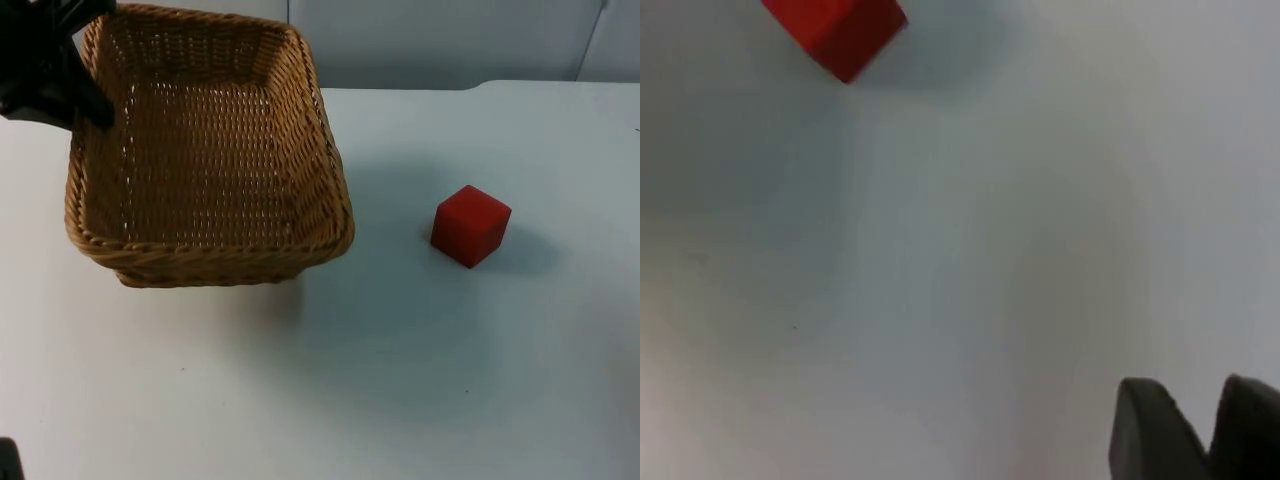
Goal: Pick up the basket with the left hand and place the cube into the basket with the right hand.
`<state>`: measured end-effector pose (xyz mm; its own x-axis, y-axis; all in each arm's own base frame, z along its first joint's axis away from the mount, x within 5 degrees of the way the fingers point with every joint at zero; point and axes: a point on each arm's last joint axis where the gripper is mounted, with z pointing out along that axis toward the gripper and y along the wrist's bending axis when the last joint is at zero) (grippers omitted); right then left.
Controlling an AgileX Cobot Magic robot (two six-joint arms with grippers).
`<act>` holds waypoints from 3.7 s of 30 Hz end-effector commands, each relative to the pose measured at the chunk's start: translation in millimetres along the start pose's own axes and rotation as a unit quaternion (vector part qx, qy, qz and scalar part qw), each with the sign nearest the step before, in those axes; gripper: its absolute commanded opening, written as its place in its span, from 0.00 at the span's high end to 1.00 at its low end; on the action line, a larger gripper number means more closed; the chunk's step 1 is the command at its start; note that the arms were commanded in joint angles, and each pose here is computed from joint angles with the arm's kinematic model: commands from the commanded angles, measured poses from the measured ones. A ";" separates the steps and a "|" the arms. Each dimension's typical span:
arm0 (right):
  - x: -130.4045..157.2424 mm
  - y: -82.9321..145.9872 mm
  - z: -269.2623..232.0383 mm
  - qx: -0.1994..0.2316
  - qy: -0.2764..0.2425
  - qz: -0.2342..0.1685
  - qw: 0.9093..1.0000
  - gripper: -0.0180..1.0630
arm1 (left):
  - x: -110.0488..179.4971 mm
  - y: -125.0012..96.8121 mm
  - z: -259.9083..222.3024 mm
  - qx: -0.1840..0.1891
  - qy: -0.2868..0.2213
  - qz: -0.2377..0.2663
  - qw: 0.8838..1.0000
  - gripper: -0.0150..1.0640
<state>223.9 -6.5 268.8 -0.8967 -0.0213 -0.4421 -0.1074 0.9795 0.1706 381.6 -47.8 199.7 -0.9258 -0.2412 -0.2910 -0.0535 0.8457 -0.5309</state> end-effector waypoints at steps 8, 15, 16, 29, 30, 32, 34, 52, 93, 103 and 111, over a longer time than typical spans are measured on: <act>-33.5 47.8 -23.6 -0.019 -0.038 -0.154 0.987 0.54 | -7.8 -5.0 -7.1 0.007 -0.037 0.000 0.999 0.99; -56.5 67.0 5.9 0.050 0.049 -0.181 0.981 0.46 | -9.9 -4.5 -7.2 0.004 -0.048 -0.002 0.999 0.99; -56.5 67.0 5.9 0.050 0.049 -0.181 0.981 0.46 | -9.9 -4.5 -7.2 0.004 -0.048 -0.002 0.999 0.99; -90.2 77.2 66.5 0.017 0.145 -0.121 0.982 0.46 | -11.4 -4.0 -7.4 0.001 -0.056 -0.002 0.998 0.99; -92.3 77.5 69.7 0.017 0.152 -0.115 0.981 0.46 | -11.4 -4.0 -7.4 0.001 -0.056 -0.002 0.998 0.99; -97.8 78.8 73.9 0.019 0.164 -0.105 0.981 0.44 | -11.6 -3.9 -7.4 0.001 -0.058 -0.002 0.998 0.99; -99.7 81.2 74.1 0.019 0.168 -0.101 0.980 0.42 | -11.6 -3.8 -7.4 0.000 -0.057 -0.001 0.998 0.99; -101.0 97.3 83.3 -0.033 0.167 -0.143 0.975 0.33 | -13.9 -3.0 -7.7 -0.004 -0.070 -0.001 0.998 0.99; -137.3 120.3 132.4 -0.057 0.184 -0.183 0.964 0.31 | -18.9 -1.2 -8.6 -0.014 -0.098 -0.002 0.995 0.99; -129.1 122.2 154.7 -0.056 0.217 -0.180 0.958 0.31 | -18.8 -1.1 -8.6 -0.015 -0.098 -0.001 0.995 0.99; -125.9 120.8 166.0 -0.056 0.230 -0.177 0.955 0.31 | -18.9 -1.2 -8.6 -0.014 -0.098 -0.002 0.995 0.99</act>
<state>394.7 146.1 201.7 -0.8878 -0.4555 -0.0657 -0.4595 0.8689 0.1841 394.1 -40.2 202.5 -0.8566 -0.3013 -0.4189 -0.0662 0.8692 -0.4899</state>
